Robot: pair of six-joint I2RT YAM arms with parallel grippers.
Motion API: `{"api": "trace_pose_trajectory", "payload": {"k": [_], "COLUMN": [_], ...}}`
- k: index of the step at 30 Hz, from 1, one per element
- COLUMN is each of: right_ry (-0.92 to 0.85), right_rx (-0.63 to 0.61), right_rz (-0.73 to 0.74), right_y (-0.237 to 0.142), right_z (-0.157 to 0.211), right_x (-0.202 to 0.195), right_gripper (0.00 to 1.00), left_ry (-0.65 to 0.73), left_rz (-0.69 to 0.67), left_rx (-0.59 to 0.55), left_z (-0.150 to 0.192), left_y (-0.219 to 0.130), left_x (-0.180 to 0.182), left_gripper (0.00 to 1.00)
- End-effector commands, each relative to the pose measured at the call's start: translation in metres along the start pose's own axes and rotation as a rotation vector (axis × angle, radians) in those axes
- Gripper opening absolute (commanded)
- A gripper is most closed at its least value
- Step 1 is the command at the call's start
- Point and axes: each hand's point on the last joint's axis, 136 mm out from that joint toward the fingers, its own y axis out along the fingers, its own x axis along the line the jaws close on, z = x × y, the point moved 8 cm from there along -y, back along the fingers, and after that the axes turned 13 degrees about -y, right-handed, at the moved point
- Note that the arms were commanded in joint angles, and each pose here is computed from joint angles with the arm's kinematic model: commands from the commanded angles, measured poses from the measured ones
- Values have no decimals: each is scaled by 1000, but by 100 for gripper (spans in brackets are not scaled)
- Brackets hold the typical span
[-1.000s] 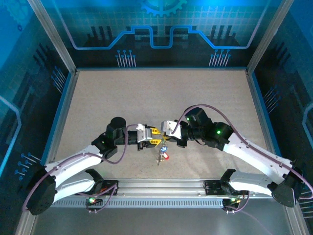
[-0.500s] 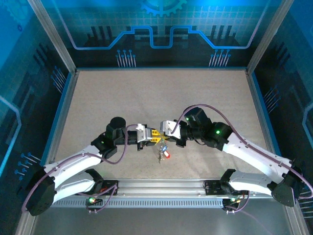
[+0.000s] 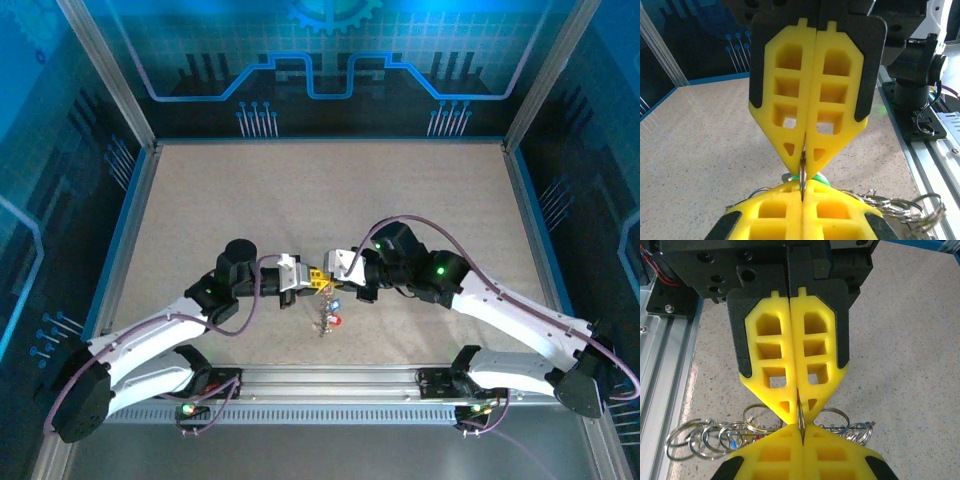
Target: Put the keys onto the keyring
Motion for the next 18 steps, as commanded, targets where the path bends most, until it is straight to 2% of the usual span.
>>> {"api": "trace_pose_trajectory", "payload": {"k": [1, 5, 12, 15, 18], "right_ry": [-45, -23, 12, 20, 35], "right_rx": [-66, -60, -74, -80, -101], "right_rz": [12, 21, 17, 13, 13], "right_y": [-7, -13, -17, -14, -13], "right_z": [-14, -5, 2, 4, 2], "right_x": [0, 2, 8, 8, 5], "right_gripper": [12, 19, 20, 27, 28], "left_ry": [52, 61, 83, 97, 101], "left_rz": [11, 25, 41, 56, 65], "left_rx": [-36, -68, -102, -119, -121], "left_z": [-15, -16, -17, -18, -17], "left_y": [-4, -6, -8, -9, -9], "left_x": [-1, -2, -2, -4, -5], "left_gripper": [0, 0, 0, 0, 0]}}
